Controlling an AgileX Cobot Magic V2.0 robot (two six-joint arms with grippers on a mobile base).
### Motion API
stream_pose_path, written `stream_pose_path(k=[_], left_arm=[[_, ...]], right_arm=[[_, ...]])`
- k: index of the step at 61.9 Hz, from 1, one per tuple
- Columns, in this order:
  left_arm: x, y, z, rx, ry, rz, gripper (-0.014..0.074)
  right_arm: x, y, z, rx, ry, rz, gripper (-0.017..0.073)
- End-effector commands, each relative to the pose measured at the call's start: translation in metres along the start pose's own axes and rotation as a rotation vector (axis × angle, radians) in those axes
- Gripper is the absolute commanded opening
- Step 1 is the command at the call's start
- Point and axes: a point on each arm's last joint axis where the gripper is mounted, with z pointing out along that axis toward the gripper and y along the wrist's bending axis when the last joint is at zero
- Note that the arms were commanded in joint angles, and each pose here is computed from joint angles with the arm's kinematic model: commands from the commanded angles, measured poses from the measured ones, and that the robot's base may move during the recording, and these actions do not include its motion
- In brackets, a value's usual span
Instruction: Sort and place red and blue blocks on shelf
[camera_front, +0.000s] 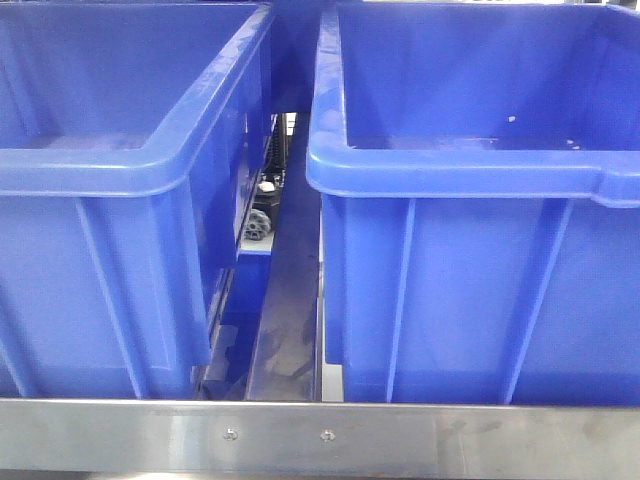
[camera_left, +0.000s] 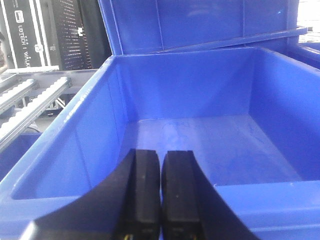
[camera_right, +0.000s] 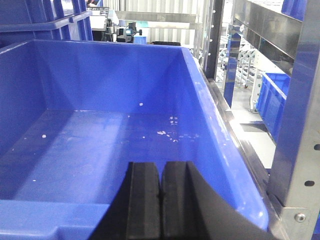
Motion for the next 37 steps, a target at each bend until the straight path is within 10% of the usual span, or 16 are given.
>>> stream_pose_path(k=[1, 37], left_arm=[[0.0004, 0.0007, -0.0012, -0.007, -0.075, -0.018, 0.0134], [0.0004, 0.0007, -0.0012, -0.007, -0.075, -0.018, 0.0134]], right_arm=[[-0.0158, -0.0007, -0.0026, 0.012, -0.128, -0.009, 0.0057], [-0.0158, -0.0007, -0.0026, 0.012, -0.128, -0.009, 0.0057]])
